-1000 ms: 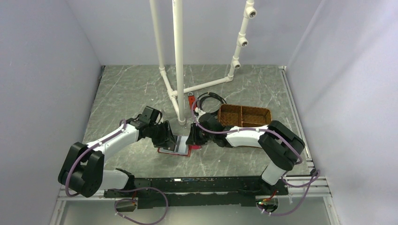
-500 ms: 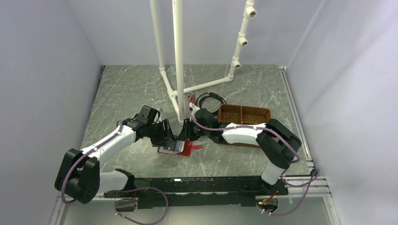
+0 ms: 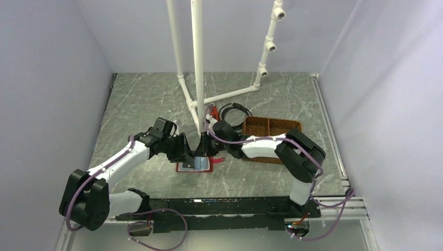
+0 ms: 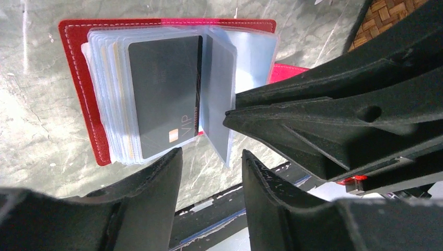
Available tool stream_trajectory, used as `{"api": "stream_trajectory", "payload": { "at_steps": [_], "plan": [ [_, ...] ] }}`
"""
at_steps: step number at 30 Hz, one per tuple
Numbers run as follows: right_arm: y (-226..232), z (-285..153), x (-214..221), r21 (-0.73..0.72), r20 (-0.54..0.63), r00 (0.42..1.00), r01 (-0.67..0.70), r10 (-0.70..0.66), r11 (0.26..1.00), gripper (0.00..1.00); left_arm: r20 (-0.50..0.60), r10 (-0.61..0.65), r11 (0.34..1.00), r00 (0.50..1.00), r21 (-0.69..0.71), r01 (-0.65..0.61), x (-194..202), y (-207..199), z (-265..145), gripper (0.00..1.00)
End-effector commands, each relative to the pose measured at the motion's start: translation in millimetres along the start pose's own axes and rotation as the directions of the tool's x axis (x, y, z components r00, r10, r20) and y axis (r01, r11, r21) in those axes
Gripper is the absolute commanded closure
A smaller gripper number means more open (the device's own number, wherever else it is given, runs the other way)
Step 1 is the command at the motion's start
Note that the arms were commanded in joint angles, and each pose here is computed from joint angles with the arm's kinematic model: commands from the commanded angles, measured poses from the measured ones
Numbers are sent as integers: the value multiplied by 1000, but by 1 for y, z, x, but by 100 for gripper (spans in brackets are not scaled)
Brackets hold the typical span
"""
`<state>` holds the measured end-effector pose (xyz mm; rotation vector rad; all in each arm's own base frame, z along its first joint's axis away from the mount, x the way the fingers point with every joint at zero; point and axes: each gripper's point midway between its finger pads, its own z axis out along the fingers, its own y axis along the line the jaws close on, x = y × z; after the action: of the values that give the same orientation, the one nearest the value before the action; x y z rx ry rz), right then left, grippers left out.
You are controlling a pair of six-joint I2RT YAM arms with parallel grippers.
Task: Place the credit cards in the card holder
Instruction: Turn over the card slot in the card holder.
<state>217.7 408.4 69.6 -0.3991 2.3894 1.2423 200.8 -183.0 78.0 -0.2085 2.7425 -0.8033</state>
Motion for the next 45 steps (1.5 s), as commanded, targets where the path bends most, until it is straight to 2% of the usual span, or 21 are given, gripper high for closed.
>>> {"api": "stream_trajectory", "payload": {
  "at_steps": [1, 6, 12, 19, 22, 26, 33, 35, 36, 38, 40, 43, 45],
  "plan": [
    [16, 7, -14, -57, 30, 999, 13, -11, 998, 83, -5, 21, 998, 1000, 53, -21, -4, -11, 0, 53],
    [16, 9, -16, -54, 34, 999, 11, -10, 998, 82, -27, 20, 998, 999, 58, -19, 0, -9, 5, 57],
    [17, 11, -15, -61, 29, 1000, 6, -4, 998, 82, -36, 17, 999, 999, 52, -15, 0, -8, 8, 51],
    [14, 3, -17, -31, 49, 999, 18, -17, 999, 79, -42, -12, 999, 999, -37, 10, 4, 10, 11, 61],
    [10, -2, -20, 9, 61, 998, 26, -27, 1000, 73, -38, -18, 998, 999, -62, 16, 4, 15, 11, 64],
    [-5, -15, -19, 100, 75, 995, 53, -60, 994, 59, -25, -23, 996, 999, -91, 21, 4, 22, 9, 65],
    [-16, -29, -11, 144, 83, 992, 81, -93, 986, 37, -32, -44, 990, 999, -136, 39, 3, 34, 13, 68],
    [-16, -29, -10, 144, 71, 993, 82, -93, 986, 37, -28, -54, 987, 998, -154, 49, 4, 38, 13, 68],
    [-16, -28, -9, 140, 65, 994, 80, -90, 987, 40, -20, -57, 983, 998, -175, 53, 3, 41, 12, 70],
    [-15, -25, -6, 132, 56, 994, 86, -94, 988, 53, 4, -72, 969, 997, -238, 71, 1, 51, 7, 76],
    [-14, -22, -6, 138, 47, 994, 96, -104, 986, 61, 27, -86, 955, 996, -283, 90, -3, 59, 2, 73],
    [-15, -22, -8, 183, 39, 988, 138, -148, 973, 62, 22, -89, 954, 996, -285, 92, -5, 60, 1, 68],
    [-22, -29, -15, 274, 47, 981, 168, -187, 947, 60, 16, -89, 955, 996, -283, 90, -7, 59, 0, 63]
  ]
}}
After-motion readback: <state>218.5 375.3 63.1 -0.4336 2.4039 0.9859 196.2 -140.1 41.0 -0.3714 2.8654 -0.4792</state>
